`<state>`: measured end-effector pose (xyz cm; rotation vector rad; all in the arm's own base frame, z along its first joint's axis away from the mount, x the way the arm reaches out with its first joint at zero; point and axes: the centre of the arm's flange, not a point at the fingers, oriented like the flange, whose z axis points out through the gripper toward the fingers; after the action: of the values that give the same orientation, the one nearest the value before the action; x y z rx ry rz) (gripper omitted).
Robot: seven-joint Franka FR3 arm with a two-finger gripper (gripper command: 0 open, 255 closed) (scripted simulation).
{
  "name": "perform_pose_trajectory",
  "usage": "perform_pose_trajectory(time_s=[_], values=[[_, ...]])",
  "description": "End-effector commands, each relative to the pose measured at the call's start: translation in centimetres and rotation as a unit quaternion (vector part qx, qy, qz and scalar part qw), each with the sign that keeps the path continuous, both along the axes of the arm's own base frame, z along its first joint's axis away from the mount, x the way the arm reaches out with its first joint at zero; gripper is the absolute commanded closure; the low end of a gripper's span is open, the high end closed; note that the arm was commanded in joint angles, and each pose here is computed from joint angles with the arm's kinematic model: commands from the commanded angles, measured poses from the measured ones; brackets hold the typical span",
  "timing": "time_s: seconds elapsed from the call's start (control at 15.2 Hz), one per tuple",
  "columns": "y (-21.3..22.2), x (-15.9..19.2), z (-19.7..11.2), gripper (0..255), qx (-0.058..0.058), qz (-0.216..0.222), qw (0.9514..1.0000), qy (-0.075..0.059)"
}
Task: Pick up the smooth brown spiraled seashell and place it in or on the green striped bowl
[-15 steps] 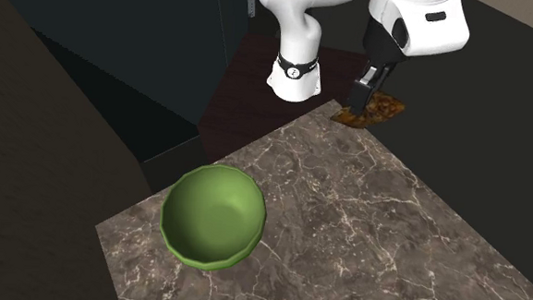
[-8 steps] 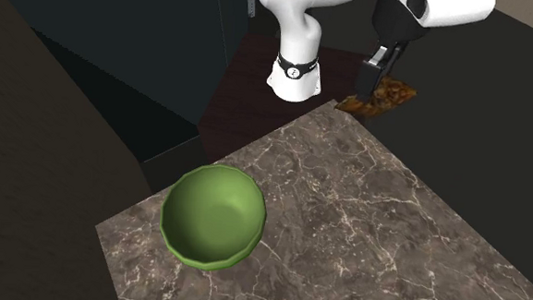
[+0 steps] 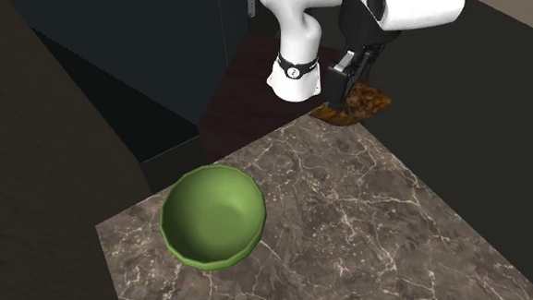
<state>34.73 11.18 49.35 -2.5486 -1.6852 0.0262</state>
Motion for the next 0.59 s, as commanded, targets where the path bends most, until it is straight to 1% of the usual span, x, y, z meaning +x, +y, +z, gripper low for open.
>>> perform_pose_trajectory(time_s=[0.0, 0.53], values=[[-2.1, 1.8, 0.0, 255, 0.000, 0.001, 1.0000, 0.000], [-9.4, 9.3, 0.1, 255, 0.000, 0.001, 1.0000, 0.000]])
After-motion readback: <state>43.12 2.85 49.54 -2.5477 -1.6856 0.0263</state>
